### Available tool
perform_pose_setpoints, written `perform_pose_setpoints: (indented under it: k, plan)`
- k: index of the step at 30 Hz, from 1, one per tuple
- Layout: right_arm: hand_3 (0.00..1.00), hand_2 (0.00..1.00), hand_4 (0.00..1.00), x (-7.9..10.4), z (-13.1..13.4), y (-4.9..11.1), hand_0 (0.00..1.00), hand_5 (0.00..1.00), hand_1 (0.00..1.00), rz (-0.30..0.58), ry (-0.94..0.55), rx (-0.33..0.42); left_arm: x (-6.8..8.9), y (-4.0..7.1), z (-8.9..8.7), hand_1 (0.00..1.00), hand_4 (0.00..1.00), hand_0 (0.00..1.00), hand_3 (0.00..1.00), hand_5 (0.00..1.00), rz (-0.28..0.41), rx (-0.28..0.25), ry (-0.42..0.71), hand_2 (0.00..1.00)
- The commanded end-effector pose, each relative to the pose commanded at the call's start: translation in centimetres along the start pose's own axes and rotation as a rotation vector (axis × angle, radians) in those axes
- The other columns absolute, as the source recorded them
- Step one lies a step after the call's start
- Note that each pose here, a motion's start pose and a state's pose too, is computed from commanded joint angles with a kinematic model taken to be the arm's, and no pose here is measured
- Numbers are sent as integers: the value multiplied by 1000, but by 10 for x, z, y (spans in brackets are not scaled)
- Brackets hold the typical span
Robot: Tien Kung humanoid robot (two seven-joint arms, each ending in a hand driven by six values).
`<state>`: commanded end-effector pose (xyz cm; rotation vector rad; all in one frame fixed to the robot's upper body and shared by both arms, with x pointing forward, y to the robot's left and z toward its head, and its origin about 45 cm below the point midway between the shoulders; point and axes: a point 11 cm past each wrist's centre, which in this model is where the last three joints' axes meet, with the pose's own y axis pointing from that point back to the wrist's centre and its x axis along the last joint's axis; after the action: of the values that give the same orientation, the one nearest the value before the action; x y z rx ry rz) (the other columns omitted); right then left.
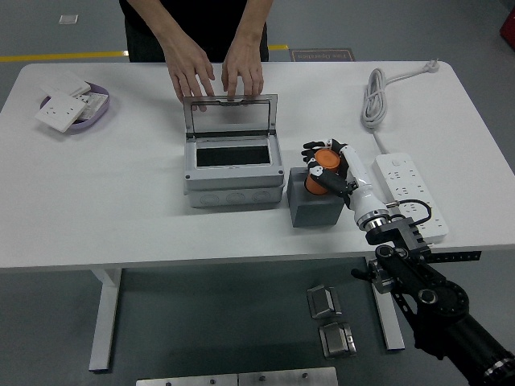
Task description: Pick up the cylinder from the cube,place it in the box,flap close box
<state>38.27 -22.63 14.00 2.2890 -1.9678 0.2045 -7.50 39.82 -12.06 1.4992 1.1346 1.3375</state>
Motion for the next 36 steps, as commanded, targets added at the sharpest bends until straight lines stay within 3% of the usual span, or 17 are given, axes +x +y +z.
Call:
perform_pose_setpoints:
  k: [9,11,16,17,21,22,23,36]
  plan:
    - [460,488,80,9,-38,-21,517,2,521,13,194,66,0,0,-2,627,645,585,623,220,2,7,-3,587]
    - [413,471,97,0,-52,-28,484,2,504,-10,251,95,0,0,-3,627,647,585,624,224,2,10,-2,587]
    - [413,471,97,-35,-79,-45,484,2,504,-86,386,144,0,0,-4,627,647,585,624,224,3,13,0,587]
    - [358,430,96,-46,-83,-48,336,2,398,-106,408,150,1,0,-4,627,647,586,624,225,5,13,2,588]
    - [358,430,96,-85,-93,-59,336,2,398,-178,487,169,3,0,-4,627,647,586,624,225,9,17,5,588]
    - [358,430,96,-87,-94,-61,336,2,398,-186,516,171,3,0,-4,627,647,586,624,225,10,18,5,588]
    - [333,399,36,-90,-95,-63,215,2,297,-197,555,173,4,0,-4,627,650,586,623,230,11,19,5,588]
    - [317,374,2,-98,-92,-92,158,2,258,-290,891,135,15,0,-2,627,650,586,624,235,32,24,-1,589]
